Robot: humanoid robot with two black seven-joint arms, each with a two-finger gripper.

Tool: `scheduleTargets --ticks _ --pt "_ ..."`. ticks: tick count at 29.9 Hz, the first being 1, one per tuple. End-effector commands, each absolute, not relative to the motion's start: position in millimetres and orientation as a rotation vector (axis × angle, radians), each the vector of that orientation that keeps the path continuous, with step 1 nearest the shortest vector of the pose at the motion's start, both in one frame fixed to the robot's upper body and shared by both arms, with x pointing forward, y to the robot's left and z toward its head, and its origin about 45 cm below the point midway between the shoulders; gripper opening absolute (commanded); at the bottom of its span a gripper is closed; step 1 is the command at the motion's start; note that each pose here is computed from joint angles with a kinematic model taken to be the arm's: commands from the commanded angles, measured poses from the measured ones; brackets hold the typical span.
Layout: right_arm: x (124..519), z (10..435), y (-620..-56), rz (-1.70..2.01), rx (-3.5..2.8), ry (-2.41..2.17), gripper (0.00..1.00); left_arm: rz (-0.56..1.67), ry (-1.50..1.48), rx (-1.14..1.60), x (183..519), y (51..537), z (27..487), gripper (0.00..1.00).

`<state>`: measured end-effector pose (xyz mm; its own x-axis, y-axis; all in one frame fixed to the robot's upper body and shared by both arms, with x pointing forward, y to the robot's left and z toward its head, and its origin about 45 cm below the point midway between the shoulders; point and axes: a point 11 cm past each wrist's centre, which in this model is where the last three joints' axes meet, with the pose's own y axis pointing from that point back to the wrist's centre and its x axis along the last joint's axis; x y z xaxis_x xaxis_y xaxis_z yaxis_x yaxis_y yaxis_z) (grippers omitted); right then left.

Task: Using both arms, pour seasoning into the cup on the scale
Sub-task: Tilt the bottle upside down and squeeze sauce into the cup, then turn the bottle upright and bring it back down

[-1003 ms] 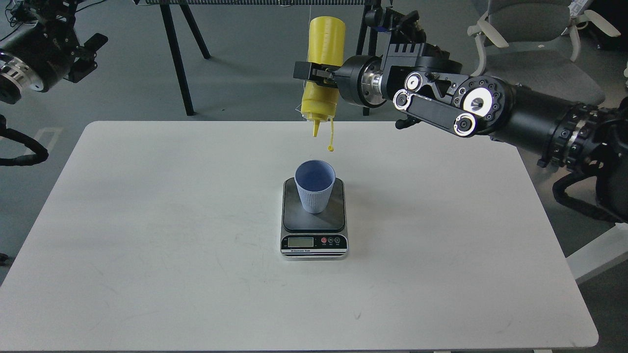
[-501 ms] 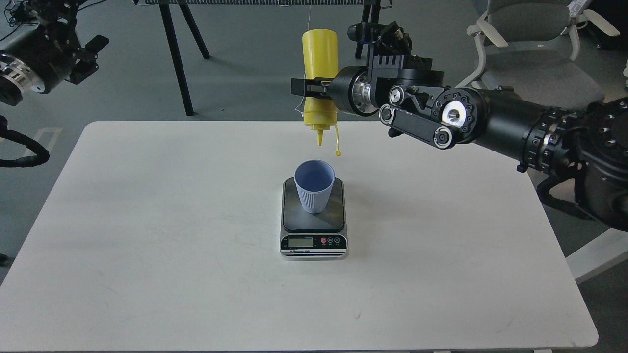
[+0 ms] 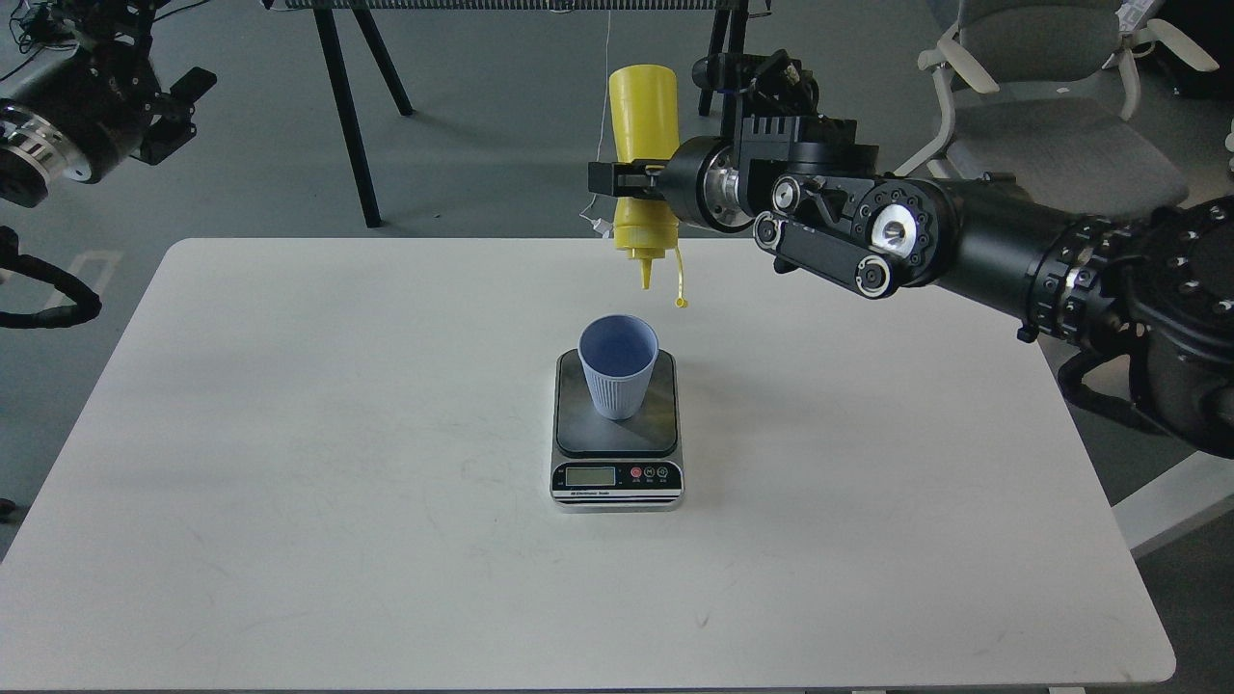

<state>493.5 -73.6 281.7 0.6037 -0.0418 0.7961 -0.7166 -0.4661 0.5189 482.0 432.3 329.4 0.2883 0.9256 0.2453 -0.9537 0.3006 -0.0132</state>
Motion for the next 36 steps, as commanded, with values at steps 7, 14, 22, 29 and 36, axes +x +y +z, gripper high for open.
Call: scheduleTargets --ticks 7,14,22,29,36 --pt "491.9 266.5 -82.7 0.898 1.874 -0.586 0.02 1.259 -0.221 0.145 482.2 431.5 329.0 0.99" --pt "493.4 267.1 -83.2 0.861 1.906 -0.624 0.02 1.259 -0.219 0.149 481.6 431.9 327.2 0.99" --pt "492.3 289.9 -61.1 0.61 2.195 -0.805 0.02 1.262 -0.215 0.155 480.1 434.1 324.6 0.99" --pt "501.7 344.2 -68.4 0.232 2.543 -0.99 0.02 1.26 -0.215 0.16 479.9 434.0 323.9 0.99" --pt "522.1 415.4 -145.3 -0.246 2.871 -1.278 0.02 1.258 -0.216 0.164 479.7 434.1 323.6 0.99"
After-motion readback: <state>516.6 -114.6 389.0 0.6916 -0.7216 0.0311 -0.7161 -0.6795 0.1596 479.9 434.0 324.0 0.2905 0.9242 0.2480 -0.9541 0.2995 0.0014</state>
